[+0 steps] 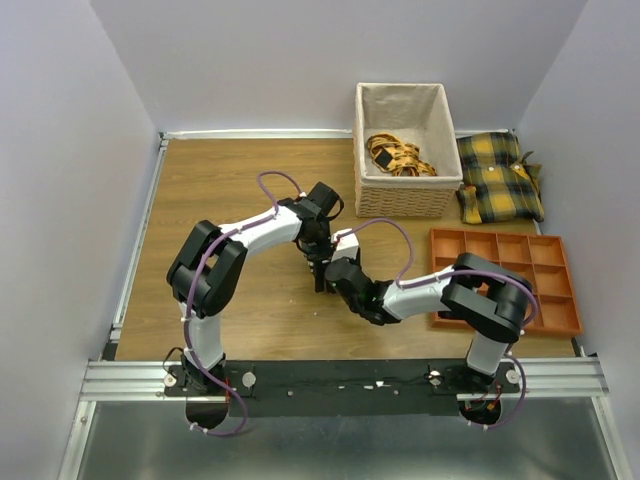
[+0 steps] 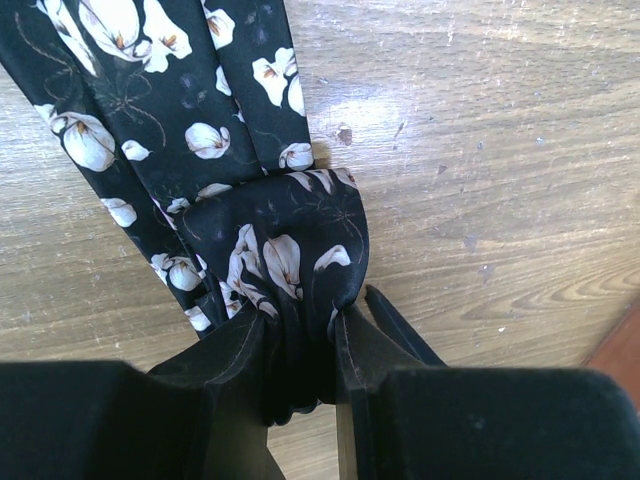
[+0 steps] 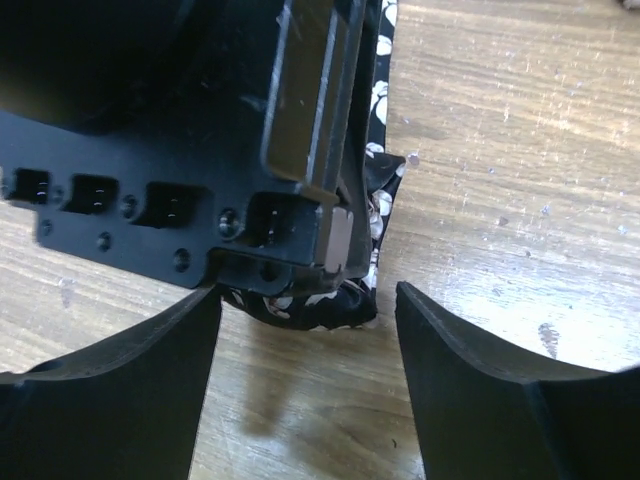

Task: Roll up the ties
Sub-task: Roll the tie at the center of the board.

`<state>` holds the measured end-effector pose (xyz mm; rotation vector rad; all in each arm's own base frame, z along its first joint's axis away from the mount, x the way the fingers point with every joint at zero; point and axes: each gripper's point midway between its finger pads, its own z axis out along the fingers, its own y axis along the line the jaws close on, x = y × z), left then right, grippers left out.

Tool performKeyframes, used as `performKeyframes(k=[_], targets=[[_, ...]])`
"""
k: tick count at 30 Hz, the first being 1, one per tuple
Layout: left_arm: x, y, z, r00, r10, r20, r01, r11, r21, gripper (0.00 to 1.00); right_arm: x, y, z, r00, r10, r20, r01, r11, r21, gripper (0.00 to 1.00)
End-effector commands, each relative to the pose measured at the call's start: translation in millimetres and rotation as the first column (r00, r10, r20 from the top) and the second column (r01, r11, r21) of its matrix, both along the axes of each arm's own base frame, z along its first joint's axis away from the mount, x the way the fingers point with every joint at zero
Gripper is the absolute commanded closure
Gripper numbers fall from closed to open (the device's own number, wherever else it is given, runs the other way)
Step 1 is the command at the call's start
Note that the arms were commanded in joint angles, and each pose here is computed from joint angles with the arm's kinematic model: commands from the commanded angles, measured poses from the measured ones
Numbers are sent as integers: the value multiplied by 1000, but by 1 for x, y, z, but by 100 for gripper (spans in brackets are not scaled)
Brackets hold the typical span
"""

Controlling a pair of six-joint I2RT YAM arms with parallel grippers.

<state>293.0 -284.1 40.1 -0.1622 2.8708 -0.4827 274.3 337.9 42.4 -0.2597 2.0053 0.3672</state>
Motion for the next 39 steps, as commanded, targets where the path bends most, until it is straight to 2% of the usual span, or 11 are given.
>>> performKeyframes(k=[1,3,7,14,17,18,20,21,27,35,39], targets=[[-28,5,-19,994,-10,-105,12,1000,23,86,9,10,-3,999,-43,8,43,999,5,25],[-32,7,-21,994,-7,-113,10,1000,26,85,11,9,-8,998,-57,4,57,998,-17,28],[-33,8,-23,993,-3,-118,6,1000,26,85,11,9,-17,998,-61,-12,61,998,-22,42],[-38,9,-24,992,-6,-124,9,999,30,83,12,5,-19,997,-75,-12,74,996,-39,72],[-38,10,-21,993,-7,-120,11,1000,28,68,10,4,-21,997,-67,-23,66,996,-59,84],[-37,10,-19,994,-9,-111,12,1000,28,57,10,3,-21,997,-67,-26,65,996,-59,86],[-34,11,-16,995,-11,-99,14,999,30,44,5,-2,-25,997,-69,-41,67,996,-55,90],[-35,11,-16,995,-13,-99,16,999,34,35,4,-2,-23,997,-64,-40,62,997,-40,91],[-33,15,-12,997,-18,-75,21,999,43,19,-1,-7,-27,997,-53,-52,50,997,-57,95],[-5,23,22,999,-37,32,36,999,28,6,-14,-8,-20,998,34,-61,-37,999,-38,96],[-5,14,37,995,-84,56,87,995,-52,1,-27,-13,-23,993,77,-91,-80,997,-25,96]])
